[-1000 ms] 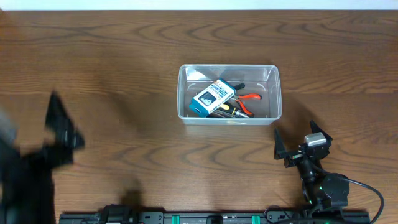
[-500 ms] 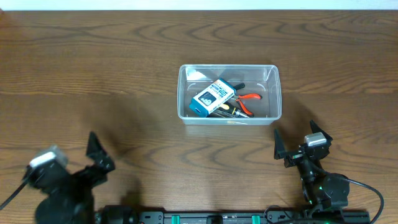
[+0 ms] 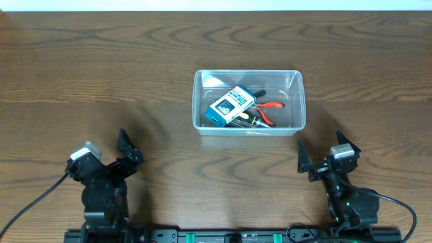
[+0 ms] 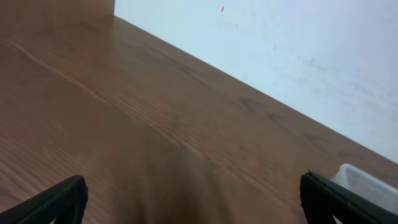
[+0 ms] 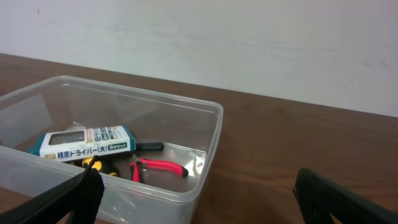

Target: Pack container

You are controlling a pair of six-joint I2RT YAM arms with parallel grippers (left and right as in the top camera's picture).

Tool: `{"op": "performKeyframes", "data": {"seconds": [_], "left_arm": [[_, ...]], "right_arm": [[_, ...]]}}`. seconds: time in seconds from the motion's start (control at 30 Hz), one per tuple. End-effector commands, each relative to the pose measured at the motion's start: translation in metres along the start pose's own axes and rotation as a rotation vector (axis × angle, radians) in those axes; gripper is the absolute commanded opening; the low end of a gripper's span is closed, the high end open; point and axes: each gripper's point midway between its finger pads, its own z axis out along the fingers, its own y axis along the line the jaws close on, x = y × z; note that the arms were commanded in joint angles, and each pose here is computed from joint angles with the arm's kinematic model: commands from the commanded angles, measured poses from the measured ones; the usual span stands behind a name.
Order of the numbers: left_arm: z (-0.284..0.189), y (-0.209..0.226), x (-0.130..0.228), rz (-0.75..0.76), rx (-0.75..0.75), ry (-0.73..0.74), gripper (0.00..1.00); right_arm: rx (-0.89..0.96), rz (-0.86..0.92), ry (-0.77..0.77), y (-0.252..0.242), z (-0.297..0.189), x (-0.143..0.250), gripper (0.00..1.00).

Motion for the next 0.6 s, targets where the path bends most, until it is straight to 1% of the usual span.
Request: {"op": "performKeyframes", "data": {"seconds": [0.0,0.2,0.57], "left_arm": [[-0.001,0.004,0.003,-0.022,0.005,-0.030,0.98],[-0.003,0.007,0.008,-0.033,0.019,-0.060,0.98],[0.004,0.013,0.027,-0.024,0.007,-0.033,0.98]], "right_arm": [[0.002,-0.009,-0.005,-0.001,0.000,0.000,0.99],[0.002,-0.009,-0.005,-0.001,0.000,0.000,0.99],[0.002,-0.009,-0.005,-0.001,0.000,0.000,0.99]]}}
